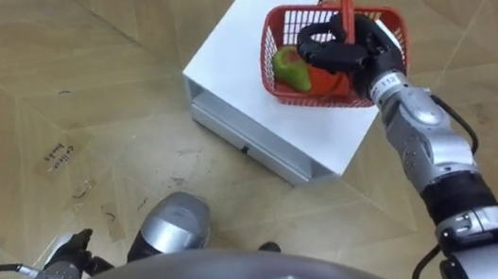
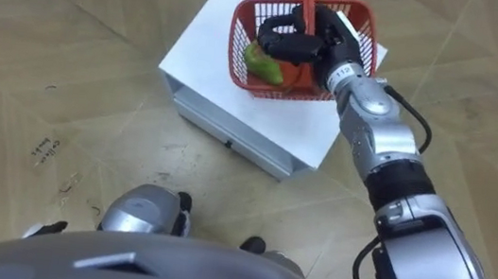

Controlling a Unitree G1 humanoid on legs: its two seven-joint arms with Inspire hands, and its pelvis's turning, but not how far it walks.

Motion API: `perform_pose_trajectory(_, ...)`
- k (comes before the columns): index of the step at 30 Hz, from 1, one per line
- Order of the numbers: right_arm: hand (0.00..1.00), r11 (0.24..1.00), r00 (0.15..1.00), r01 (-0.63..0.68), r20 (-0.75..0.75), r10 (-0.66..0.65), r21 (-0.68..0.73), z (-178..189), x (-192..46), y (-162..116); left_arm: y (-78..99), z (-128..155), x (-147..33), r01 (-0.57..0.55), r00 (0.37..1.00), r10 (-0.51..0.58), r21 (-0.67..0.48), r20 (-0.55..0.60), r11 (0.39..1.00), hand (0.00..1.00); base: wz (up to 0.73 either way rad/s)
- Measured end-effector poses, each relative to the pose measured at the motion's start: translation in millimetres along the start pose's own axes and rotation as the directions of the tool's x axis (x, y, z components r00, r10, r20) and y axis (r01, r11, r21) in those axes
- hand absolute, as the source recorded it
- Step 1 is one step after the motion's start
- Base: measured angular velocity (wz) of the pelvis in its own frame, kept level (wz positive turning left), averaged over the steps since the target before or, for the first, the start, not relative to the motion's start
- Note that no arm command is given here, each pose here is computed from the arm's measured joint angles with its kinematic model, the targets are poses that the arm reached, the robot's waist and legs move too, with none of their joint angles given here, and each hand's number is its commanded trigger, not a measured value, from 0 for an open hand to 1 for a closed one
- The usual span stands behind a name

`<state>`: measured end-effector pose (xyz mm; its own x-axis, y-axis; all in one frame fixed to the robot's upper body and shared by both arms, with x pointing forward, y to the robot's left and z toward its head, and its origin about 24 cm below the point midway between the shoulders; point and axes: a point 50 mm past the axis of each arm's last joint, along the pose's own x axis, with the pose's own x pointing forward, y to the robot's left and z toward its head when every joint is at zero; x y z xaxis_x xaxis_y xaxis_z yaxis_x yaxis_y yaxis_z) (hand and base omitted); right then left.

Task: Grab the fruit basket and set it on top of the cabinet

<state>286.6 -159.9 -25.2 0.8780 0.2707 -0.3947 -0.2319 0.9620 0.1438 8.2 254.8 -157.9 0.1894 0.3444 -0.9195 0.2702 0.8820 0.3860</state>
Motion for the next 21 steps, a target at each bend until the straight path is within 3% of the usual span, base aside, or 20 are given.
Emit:
perform_pose_trajectory(1, 0.00, 1.000, 1.000, 0.002, 0.000, -0.002, 0.006, 0, 0, 0, -0.5, -1, -0.2, 0.002, 1.000, -0.002, 0.000, -0.004, 1.000, 0.00, 0.06)
perform_pose_trajectory(21, 0.00, 0.997, 0.995, 0.071, -0.065, -0.070, 0.014, -15, -2, -11, -4.1, 1, -1.1, 0.004, 1.000, -0.004, 0.004, -0.003, 1.000, 0.00, 0.00)
